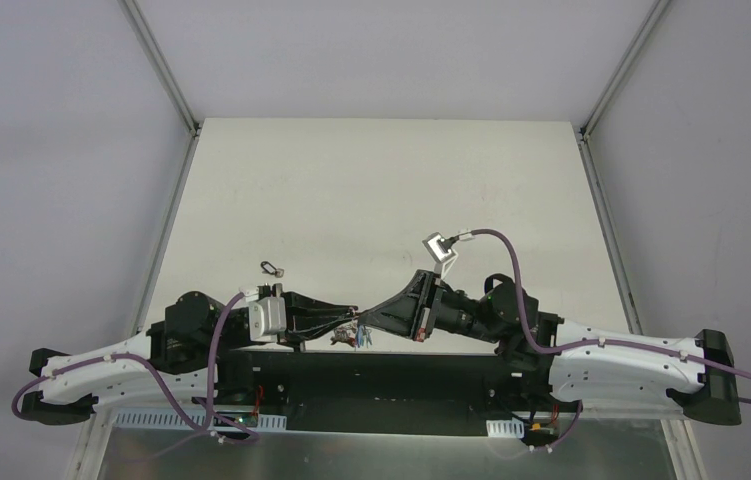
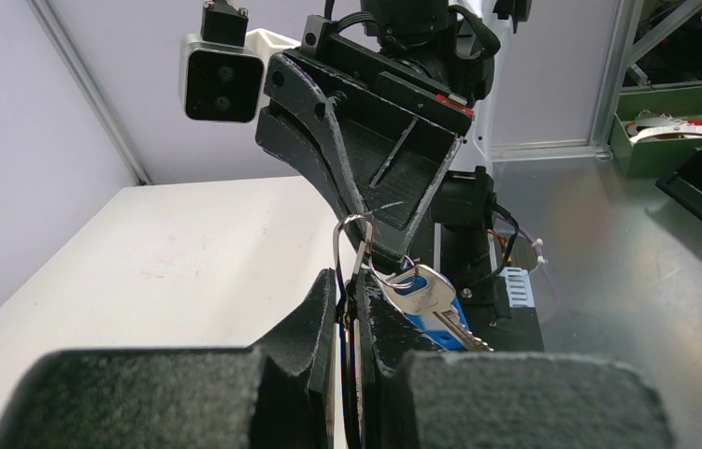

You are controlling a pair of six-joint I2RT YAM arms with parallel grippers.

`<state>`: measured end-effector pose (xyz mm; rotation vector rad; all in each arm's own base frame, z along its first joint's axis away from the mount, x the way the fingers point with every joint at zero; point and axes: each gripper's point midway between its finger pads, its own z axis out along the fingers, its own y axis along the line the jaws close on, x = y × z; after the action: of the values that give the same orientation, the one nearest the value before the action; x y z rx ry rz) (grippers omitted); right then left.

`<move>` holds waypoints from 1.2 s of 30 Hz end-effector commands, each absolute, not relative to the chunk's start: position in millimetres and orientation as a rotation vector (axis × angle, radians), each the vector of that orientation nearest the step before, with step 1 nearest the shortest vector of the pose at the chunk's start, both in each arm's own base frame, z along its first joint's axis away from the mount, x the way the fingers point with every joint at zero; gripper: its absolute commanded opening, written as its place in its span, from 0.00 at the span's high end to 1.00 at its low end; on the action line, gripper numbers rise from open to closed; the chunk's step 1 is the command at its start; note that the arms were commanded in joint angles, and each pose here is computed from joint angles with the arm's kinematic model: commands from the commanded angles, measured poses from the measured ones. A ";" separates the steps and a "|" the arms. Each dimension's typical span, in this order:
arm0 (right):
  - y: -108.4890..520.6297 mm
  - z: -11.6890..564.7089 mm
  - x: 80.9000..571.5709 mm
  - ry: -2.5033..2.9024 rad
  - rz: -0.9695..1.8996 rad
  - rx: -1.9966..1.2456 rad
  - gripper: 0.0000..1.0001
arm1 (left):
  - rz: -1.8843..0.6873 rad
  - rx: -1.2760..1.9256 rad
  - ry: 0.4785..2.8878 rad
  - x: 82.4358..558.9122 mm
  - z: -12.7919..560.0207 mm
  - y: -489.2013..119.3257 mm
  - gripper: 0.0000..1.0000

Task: Put the keys on the keyring

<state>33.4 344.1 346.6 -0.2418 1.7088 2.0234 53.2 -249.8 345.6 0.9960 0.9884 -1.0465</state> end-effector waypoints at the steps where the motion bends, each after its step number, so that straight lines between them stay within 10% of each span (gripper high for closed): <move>1: 336.4 393.8 34.6 1.546 2.096 -0.210 1.00 | -1.072 0.956 0.907 49.3 365.7 -248.9 1.00; 36: 325.2 430.8 33.7 1.395 2.113 -0.230 1.00 | -1.118 1.034 0.913 39.7 353.7 -264.5 1.00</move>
<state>32.9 339.7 366.2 -0.2593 1.6313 2.0328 49.5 -259.8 349.1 1.0130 0.9587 -1.0691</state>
